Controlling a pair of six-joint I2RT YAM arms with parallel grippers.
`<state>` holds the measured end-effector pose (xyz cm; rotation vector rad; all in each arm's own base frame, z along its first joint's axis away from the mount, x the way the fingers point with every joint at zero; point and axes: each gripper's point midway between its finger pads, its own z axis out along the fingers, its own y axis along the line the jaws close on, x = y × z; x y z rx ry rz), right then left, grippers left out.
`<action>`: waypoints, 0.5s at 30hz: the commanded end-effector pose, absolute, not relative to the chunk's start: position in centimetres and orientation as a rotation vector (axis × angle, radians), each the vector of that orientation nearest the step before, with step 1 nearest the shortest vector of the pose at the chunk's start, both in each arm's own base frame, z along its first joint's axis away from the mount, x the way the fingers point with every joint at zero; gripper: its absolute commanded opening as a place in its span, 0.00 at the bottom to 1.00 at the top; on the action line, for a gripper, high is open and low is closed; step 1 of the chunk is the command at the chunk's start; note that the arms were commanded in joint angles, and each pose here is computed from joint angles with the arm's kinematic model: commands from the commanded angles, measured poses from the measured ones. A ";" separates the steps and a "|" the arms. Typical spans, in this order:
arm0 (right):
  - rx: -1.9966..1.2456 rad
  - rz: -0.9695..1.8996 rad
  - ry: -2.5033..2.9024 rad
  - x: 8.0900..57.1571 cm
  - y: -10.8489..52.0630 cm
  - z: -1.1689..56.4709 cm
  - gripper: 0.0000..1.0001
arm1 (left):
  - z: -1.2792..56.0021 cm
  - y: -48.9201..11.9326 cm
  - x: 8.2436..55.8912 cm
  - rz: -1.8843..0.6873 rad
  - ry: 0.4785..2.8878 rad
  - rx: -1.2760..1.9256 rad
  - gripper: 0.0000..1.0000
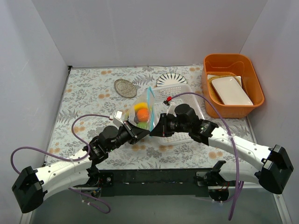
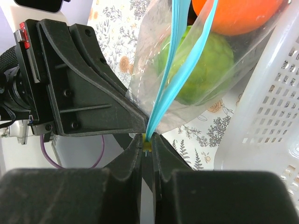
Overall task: Place the food in the zip-top bag and seal the zipper
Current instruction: Zip the zipper food storage bag at the center of the board.
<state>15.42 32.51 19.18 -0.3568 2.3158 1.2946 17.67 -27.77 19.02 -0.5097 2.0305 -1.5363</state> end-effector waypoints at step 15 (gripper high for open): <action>-0.290 1.283 2.183 17.5 31.8 22.1 0.07 | 18.1 -27.8 16.6 -1.628 2.100 -0.699 0.00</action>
